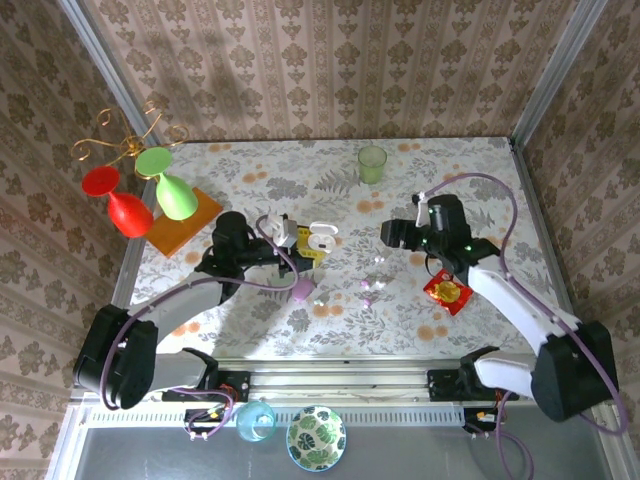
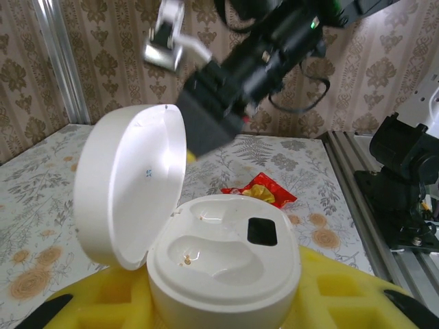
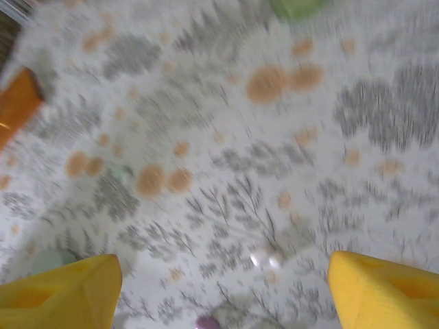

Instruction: Insert wireless bluetooth earbuds into charging case

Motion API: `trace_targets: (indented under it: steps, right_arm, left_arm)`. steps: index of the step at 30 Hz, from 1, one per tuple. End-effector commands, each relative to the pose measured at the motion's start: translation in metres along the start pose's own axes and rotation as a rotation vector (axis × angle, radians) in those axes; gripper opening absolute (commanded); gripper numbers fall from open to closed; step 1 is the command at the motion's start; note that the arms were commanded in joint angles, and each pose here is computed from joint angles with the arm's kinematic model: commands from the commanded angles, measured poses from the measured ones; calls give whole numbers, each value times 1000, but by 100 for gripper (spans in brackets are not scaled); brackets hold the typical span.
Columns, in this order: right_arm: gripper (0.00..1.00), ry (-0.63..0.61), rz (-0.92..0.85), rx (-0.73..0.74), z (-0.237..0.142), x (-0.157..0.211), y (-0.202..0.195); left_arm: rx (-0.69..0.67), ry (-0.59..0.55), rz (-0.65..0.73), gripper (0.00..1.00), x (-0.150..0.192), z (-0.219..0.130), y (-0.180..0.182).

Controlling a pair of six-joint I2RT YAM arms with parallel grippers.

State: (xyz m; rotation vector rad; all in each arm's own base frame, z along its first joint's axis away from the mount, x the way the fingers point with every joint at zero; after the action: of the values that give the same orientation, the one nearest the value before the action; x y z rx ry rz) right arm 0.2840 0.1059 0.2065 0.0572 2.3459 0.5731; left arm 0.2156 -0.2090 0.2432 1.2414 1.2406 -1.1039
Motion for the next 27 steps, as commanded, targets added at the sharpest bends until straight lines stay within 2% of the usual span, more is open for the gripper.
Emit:
trace_targets:
  steps: [1, 6, 10, 14, 19, 27]
  right_arm:
    - [76, 176, 74, 12, 15, 17, -3]
    - [70, 362, 128, 31, 39, 47, -12]
    - [61, 357, 175, 39, 57, 50, -16]
    - [55, 359, 144, 13, 74, 38, -12]
    - [55, 360, 61, -9, 96, 24, -9]
    - [56, 407, 67, -65, 130, 26, -10]
  left_arm:
    - [-17, -31, 32, 20, -6, -3, 0]
    - [-14, -30, 35, 20, -6, -4, 0]
    - [-10, -35, 37, 20, -6, -2, 2]
    - [4, -38, 30, 20, -5, -2, 1]
    - [0, -36, 28, 20, -4, -4, -1]
    - [-15, -36, 28, 20, -4, -7, -2]
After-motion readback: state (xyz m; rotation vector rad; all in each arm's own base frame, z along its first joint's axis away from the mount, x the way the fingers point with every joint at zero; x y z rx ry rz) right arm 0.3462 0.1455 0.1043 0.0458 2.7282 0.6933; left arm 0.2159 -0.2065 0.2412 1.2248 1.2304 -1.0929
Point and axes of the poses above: each hand's point on the last joint's axis, 136 mm out from that joint toward the fingers, its own z axis out along the fingers, its own y axis along the line the jaws close on, x = y × z, the point moved 8 cm from there along -z, back along the fingers, and after that the axes turned 2 degrees about z, right-handed, at the moved point
